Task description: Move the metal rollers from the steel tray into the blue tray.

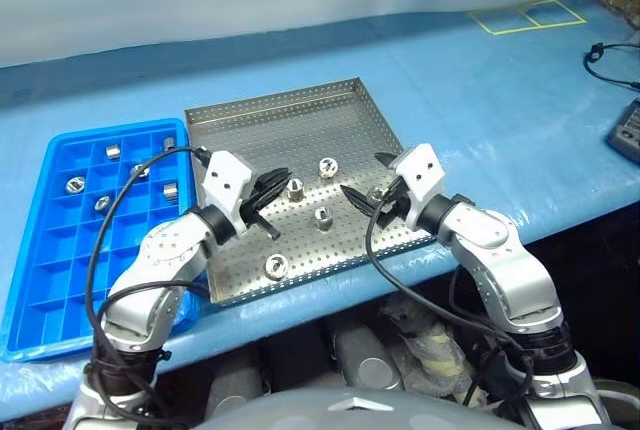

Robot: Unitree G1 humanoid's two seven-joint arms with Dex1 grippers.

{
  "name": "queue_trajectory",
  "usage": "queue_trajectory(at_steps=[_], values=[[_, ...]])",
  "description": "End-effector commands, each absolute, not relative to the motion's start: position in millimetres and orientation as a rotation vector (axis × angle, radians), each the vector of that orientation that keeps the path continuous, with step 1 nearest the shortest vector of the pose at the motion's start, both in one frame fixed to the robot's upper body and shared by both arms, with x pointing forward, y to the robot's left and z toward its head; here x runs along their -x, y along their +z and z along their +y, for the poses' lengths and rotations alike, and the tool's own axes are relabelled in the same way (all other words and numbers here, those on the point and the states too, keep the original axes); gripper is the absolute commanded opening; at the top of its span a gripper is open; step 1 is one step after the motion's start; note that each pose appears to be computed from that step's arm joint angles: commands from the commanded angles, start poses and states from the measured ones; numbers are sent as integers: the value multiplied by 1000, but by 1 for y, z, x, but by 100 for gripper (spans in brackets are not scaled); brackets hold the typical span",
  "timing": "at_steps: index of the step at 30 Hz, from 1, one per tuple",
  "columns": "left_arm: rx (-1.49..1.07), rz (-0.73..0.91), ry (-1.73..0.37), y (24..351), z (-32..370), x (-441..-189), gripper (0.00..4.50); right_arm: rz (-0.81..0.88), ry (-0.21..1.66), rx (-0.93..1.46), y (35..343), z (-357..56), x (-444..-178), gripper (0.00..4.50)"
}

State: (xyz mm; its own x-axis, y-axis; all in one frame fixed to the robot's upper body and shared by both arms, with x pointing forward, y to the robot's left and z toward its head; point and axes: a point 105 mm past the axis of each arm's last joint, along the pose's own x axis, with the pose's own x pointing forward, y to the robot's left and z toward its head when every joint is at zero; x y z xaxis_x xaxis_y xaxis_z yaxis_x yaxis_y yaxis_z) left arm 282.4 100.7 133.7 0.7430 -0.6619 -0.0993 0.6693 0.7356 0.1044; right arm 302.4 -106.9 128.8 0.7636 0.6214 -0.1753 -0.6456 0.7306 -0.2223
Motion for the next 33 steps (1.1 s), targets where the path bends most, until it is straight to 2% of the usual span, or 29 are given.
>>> queue_trajectory(at_steps=[1, 7, 16, 19, 29, 33], values=[[-184, 51, -773, 136, 99, -274, 31, 84, 675, 304, 133, -115, -305, 450], [-144, 48, -787, 137, 97, -270, 31, 90, 673, 304, 133, -117, -305, 450], [-174, -68, -691, 156, 111, -280, 31, 80, 669, 307, 137, -118, -307, 450], [-169, -64, -704, 153, 109, -279, 85, 73, 666, 307, 138, -117, -308, 450], [-149, 17, -584, 141, 123, -290, 413, 53, 663, 308, 142, -115, -309, 450], [-43, 49, -533, 147, 126, -296, 413, 23, 674, 273, 148, -109, -307, 450]])
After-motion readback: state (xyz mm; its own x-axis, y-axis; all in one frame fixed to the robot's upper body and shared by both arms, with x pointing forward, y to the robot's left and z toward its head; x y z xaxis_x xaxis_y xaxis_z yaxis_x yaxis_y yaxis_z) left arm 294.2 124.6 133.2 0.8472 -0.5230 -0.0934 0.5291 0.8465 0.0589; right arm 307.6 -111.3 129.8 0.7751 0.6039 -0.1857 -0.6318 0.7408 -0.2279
